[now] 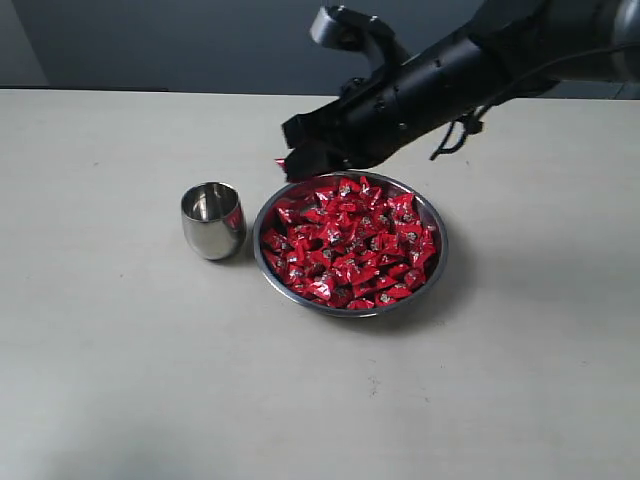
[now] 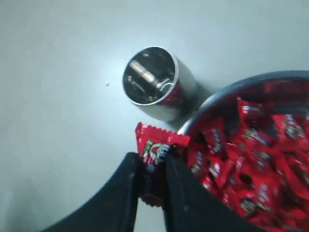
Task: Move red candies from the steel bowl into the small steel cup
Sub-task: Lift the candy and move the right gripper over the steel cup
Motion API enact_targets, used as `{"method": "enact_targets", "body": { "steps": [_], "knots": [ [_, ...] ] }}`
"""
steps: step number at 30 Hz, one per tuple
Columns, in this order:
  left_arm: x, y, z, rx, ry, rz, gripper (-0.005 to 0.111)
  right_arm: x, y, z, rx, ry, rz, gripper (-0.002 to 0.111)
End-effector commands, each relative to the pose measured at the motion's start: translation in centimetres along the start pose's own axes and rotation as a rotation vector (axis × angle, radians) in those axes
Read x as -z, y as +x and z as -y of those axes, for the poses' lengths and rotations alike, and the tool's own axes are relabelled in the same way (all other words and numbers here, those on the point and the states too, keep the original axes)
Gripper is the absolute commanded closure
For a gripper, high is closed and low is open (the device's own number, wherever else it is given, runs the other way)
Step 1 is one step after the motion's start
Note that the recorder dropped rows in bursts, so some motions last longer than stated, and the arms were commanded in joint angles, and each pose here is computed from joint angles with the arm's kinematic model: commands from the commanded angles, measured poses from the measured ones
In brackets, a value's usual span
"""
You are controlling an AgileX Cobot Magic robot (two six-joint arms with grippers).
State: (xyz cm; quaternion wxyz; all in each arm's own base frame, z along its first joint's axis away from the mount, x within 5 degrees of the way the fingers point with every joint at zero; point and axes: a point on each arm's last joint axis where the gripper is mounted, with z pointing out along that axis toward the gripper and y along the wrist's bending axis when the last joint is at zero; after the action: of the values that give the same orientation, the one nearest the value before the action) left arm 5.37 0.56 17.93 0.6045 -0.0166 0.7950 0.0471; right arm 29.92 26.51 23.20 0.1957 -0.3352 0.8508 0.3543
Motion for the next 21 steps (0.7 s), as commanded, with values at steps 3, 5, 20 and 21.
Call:
{"method": "enact_targets", "body": {
  "steps": [3, 5, 20, 21],
  "knots": [
    [0.1, -0.3, 0.0, -0.001, 0.001, 0.019, 0.106, -5.1, -2.4, -2.1, 0.127, -0.041, -0.01, 0.108],
    [0.1, -0.3, 0.0, -0.001, 0.001, 0.019, 0.106, -7.0, -2.7, -2.1, 0.169, -0.028, -0.044, 0.108],
    [0.1, -0.3, 0.0, -0.001, 0.001, 0.019, 0.106, -12.6, -5.5, -0.6, 0.234, 0.197, -0.144, 0.108],
    [0.1, -0.3, 0.0, -0.001, 0.001, 0.019, 0.106, -12.6, -5.5, -0.7, 0.229, 0.19, -0.147, 0.107]
  ]
}}
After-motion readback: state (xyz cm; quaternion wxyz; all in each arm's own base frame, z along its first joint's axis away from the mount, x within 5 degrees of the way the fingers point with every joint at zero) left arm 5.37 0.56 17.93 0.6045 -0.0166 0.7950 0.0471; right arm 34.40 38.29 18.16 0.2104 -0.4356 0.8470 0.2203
